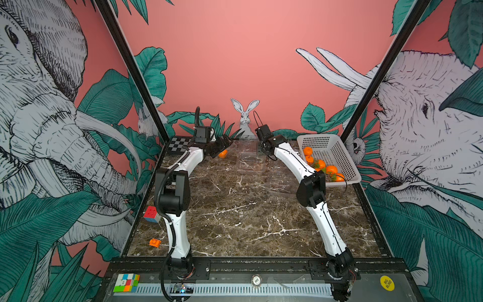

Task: Take oranges out of containers
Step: Move the packing box to the center of the board.

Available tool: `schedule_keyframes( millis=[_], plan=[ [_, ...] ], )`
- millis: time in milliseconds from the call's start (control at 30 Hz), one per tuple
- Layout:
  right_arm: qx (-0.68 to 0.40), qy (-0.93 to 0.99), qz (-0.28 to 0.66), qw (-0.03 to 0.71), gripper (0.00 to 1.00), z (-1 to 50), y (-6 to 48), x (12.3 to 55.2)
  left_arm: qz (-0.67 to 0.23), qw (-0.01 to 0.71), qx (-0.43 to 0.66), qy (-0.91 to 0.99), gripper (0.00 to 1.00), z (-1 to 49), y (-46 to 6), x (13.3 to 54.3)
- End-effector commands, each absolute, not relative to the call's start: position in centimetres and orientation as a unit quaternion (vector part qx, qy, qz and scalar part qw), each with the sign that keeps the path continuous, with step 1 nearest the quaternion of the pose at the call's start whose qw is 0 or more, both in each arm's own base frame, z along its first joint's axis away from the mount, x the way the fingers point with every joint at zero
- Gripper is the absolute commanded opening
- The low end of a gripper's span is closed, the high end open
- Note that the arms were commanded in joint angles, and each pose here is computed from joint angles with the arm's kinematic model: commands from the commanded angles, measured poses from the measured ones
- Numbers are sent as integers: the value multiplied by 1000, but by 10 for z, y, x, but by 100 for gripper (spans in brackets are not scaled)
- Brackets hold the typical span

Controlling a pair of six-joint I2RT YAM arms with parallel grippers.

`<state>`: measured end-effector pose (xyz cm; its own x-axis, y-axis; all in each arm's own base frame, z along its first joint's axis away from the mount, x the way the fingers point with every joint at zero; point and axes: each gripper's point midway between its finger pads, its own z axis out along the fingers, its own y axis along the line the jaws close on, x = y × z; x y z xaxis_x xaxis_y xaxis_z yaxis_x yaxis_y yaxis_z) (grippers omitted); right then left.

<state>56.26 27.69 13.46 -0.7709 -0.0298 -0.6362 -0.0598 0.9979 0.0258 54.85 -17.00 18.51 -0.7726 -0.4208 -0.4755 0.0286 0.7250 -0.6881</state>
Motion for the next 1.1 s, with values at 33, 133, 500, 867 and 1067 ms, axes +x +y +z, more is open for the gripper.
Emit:
schedule_keyframes(
  millis=[33,133,500,867,1067],
  plan=[
    [-22,926,58,371,45,172,289,566,-338,374,-87,859,99,218,-165,566],
    [-25,919,84,384,66,196,296,561,-334,398,-81,851,99,221,-165,585],
    [-71,903,163,391,98,241,334,519,-352,459,-47,814,99,206,-185,668],
    [-70,904,191,375,99,225,338,506,-290,427,-15,856,95,159,-190,671],
    [-61,905,200,371,99,221,339,502,-242,402,11,883,93,149,-183,641]
  ],
)
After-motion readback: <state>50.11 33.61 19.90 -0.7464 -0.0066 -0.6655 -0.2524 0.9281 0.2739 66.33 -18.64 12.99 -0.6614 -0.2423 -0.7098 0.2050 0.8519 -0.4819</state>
